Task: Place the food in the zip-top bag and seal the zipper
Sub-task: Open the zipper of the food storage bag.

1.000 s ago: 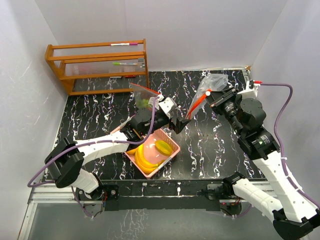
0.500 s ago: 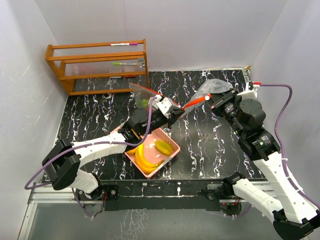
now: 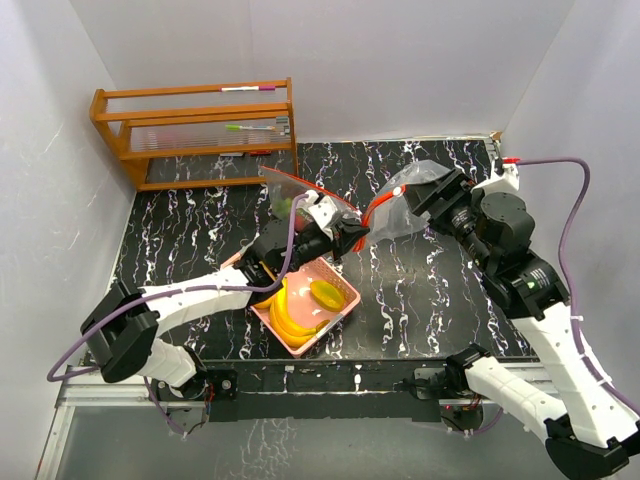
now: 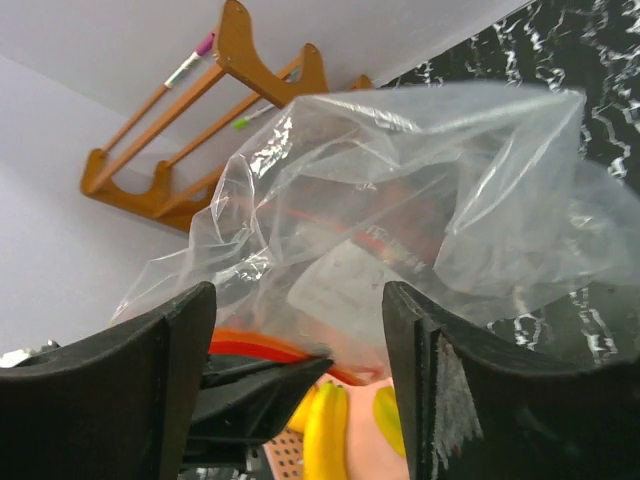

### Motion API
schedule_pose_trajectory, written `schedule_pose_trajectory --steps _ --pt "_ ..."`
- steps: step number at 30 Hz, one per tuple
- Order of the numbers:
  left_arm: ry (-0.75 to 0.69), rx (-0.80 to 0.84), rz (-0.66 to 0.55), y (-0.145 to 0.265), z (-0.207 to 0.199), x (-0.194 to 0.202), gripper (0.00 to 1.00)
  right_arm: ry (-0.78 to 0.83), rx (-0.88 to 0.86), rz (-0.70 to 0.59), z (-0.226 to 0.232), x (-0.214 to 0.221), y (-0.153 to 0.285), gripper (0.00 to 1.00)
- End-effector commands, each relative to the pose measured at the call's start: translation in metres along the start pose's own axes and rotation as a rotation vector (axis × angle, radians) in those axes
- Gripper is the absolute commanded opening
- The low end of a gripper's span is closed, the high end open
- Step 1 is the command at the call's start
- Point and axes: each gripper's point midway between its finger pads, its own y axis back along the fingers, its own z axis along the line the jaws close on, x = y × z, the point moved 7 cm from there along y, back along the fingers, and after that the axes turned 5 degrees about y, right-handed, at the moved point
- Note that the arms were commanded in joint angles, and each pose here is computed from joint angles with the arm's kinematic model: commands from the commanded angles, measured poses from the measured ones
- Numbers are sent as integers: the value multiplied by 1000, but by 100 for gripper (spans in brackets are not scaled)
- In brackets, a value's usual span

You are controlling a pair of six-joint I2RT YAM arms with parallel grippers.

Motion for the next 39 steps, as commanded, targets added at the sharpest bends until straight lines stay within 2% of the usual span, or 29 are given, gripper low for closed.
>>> schedule_pose_trajectory --steps 1,5,8,10,14,19,22,29,33,38,39 --pt "28 -24 -88 13 -3 -28 0 146 1 -63 1 -21 24 74" --pt "44 -11 -73 11 -5 -30 0 248 -143 60 14 -7 18 74" --pt "59 9 -55 8 -8 -33 0 261 -216 171 16 12 3 74" --pt "74 22 -48 7 -10 -36 0 253 -233 163 16 15 0 74" --pt "83 15 -33 8 -10 -34 0 278 -302 49 20 5 14 74" --pt "99 19 -21 2 -10 -36 0 340 -365 191 24 20 3 72" --pt "124 27 8 -3 -11 -34 0 334 -414 179 26 24 -2 70" --pt "138 48 19 -9 -15 -43 0 354 -322 187 16 28 -19 70" --pt "143 79 12 -8 -19 -48 0 361 -245 134 11 20 -24 58" --pt "142 66 17 -5 -18 -47 0 368 -186 130 5 19 -26 28" --pt "139 60 19 -5 -17 -46 0 366 -182 130 4 19 -26 25"
